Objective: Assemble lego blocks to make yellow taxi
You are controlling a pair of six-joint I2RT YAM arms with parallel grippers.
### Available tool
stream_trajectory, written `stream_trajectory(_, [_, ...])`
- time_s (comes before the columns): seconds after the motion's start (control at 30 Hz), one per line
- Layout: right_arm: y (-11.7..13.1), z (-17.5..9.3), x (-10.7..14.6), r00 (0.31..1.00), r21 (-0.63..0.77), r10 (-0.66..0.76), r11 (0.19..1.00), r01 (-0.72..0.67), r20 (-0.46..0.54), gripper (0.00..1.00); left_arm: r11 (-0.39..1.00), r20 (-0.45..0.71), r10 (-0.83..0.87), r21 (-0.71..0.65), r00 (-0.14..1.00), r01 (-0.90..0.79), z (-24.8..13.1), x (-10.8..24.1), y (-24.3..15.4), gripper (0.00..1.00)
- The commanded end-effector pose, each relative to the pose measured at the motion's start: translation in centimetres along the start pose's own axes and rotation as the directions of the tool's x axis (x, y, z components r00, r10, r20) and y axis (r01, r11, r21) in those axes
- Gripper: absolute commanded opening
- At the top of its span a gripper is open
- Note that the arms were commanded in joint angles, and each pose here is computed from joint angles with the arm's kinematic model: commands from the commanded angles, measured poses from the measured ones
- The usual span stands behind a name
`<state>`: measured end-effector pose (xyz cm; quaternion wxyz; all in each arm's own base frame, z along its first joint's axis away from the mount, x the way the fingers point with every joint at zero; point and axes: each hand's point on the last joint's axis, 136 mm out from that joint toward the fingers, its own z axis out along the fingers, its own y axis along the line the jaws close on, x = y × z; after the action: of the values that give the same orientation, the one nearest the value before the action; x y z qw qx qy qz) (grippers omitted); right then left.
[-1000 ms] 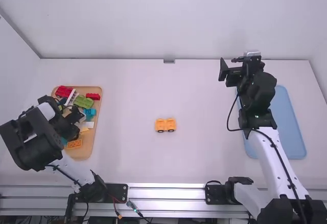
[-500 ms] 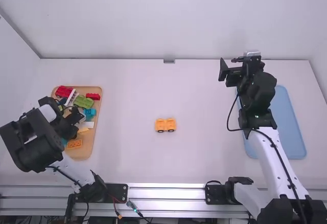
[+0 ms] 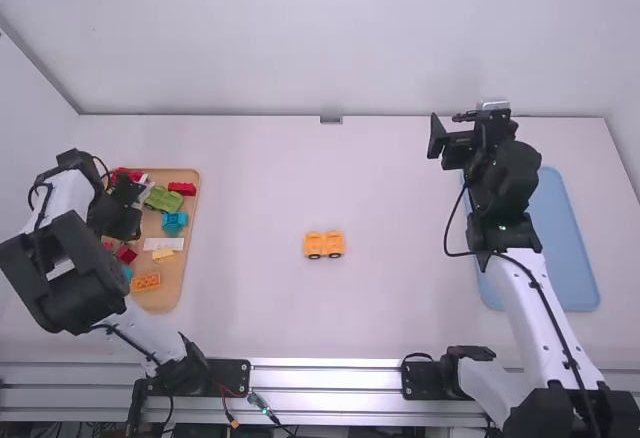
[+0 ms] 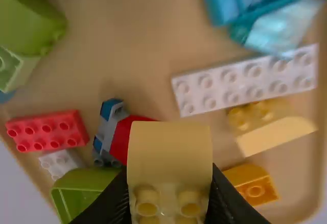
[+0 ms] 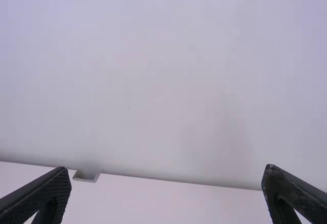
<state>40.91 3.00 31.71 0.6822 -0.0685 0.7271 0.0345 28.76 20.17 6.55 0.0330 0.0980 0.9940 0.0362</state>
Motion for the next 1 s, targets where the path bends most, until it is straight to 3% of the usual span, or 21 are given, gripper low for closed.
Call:
stream_trajectory(0.0, [0.1, -0.5, -2.7, 0.998, -0.001, -0.005, 1.0, 0.005, 0.063, 0.99, 0.999, 0.062, -0.025, 0.037, 0.998, 0.023, -1.1, -3.1, -2.2, 0.2])
stream_trajectory(0.17, [0.2, -0.5, -2.5, 0.999, -0.004, -0.004, 1.0, 0.005, 0.053, 0.99, 0.99, 0.092, 0.14, 0.018, 0.986, -0.142, -1.3, -7.5, -7.2, 0.18])
stream_trajectory(0.3, [0.2, -0.5, -2.3, 0.999, -0.004, -0.003, 1.0, 0.004, 0.046, 0.99, 0.886, 0.101, 0.457, 0.034, 0.884, -0.462, -1.0, -9.9, -14.5, 0.18])
stream_trajectory(0.33, [0.2, -0.5, -2.3, 0.999, -0.004, -0.003, 1.0, 0.004, 0.046, 0.99, 0.886, 0.101, 0.457, 0.034, 0.884, -0.462, -1.0, -9.9, -14.5, 0.18])
stream_trajectory(0.43, [0.2, -0.5, -1.9, 1.0, -0.005, -0.002, 1.0, 0.002, 0.031, 0.99, 0.711, 0.116, 0.69, 0.071, 0.714, -0.699, -0.5, -9.9, -20.6, 0.16])
stream_trajectory(0.53, [0.2, -0.5, -1.5, 1.0, -0.006, 0.0, 1.0, 0.0, 0.015, 0.99, 0.617, 0.132, 0.775, 0.057, 0.619, -0.785, 0.2, -10.1, -24.2, 0.19])
stream_trajectory(0.63, [0.1, -0.5, -1.2, 1.0, -0.002, 0.002, 1.0, -0.002, 0.0, 0.99, 0.615, 0.163, 0.774, 0.034, 0.612, -0.788, 0.9, -10.8, -26.6, 0.24])
stream_trajectory(0.87, [0.1, -0.5, -0.7, 1.0, -0.003, -0.007, 1.0, 0.007, -0.021, 0.99, 0.75, 0.215, 0.638, 0.044, 0.74, -0.66, 2.4, -11.0, -31.3, 0.22])
stream_trajectory(0.9, [0.1, -0.5, -0.5, 0.999, -0.005, -0.021, 1.0, 0.021, -0.026, 0.99, 0.803, 0.207, 0.569, 0.068, 0.796, -0.592, 2.7, -10.6, -32.2, 0.09])
stream_trajectory(0.97, [0.1, -0.5, -0.5, 0.999, -0.004, -0.034, 0.999, 0.034, -0.028, 0.99, 0.864, 0.183, 0.471, 0.103, 0.863, -0.493, 2.9, -9.9, -33.0, 0.03])
